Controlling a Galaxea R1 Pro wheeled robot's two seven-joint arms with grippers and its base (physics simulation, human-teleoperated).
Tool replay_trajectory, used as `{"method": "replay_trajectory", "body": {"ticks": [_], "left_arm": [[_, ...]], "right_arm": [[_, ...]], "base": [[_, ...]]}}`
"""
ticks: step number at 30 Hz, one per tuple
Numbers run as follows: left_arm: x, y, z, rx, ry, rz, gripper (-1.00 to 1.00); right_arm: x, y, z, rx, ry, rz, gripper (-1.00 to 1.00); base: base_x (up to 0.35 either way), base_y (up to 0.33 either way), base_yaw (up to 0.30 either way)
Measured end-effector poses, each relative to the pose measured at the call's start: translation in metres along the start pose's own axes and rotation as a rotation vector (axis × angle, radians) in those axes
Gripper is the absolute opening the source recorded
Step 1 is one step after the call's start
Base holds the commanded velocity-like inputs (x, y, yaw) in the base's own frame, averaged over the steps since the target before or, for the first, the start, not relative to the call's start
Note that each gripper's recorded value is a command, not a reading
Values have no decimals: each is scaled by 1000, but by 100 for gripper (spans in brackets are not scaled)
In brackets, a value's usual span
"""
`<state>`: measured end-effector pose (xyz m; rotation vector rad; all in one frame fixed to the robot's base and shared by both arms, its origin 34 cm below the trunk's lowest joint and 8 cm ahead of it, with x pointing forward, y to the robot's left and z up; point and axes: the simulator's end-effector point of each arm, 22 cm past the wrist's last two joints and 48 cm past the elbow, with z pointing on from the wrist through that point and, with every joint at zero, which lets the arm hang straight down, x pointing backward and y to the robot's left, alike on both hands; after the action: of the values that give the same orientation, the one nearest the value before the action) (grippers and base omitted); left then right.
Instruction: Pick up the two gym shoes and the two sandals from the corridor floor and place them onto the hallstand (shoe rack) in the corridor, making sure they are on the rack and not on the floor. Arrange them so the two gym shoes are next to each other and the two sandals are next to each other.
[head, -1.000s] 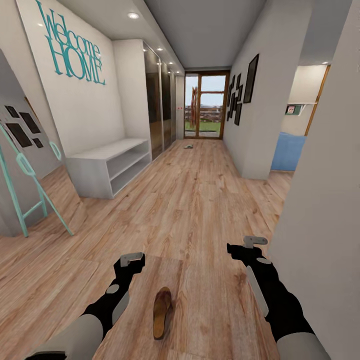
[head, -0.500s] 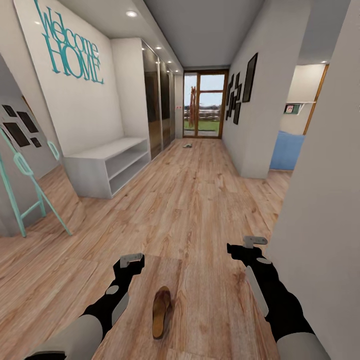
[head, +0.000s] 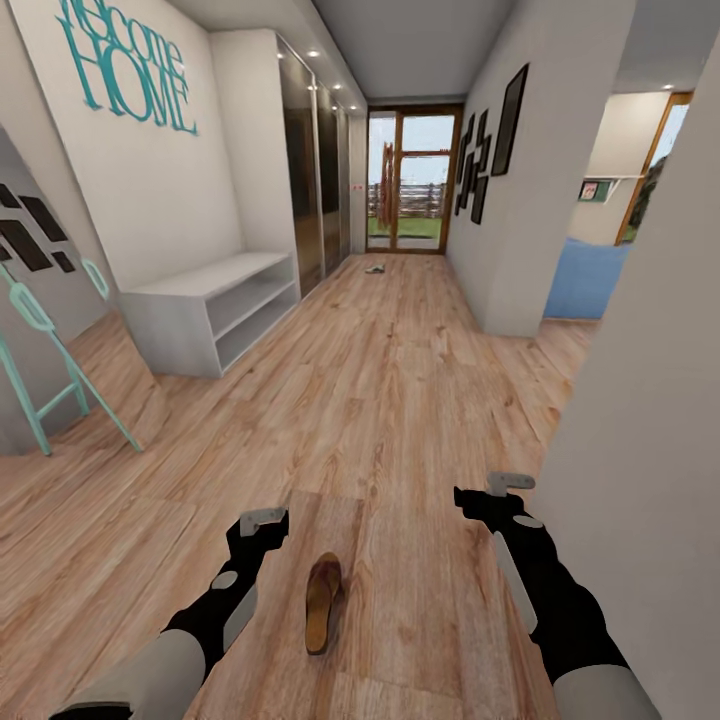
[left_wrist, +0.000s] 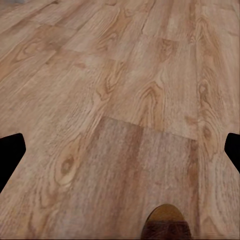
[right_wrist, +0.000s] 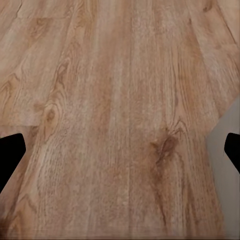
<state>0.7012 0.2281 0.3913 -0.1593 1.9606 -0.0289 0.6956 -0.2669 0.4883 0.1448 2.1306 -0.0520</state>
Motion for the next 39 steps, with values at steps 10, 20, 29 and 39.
{"method": "replay_trajectory", "body": {"ticks": [10,20,29,39], "left_arm": [[36,4,7,-7,57,3,100],[72,-10,11,41,109,59,100],[109,-46,9,126,160,122,100],[146,-43,10,123,218,120,100]], "right_arm": [[32,-1,17,5,57,-5,100],[64,-2,33,9,113,-11,100],[93,-3,46,13,162,-15,100],[127,-5,58,18,220,-21,100]], "base": [[0,0,0],[0,0,0],[0,0,0],[0,0,0]]}}
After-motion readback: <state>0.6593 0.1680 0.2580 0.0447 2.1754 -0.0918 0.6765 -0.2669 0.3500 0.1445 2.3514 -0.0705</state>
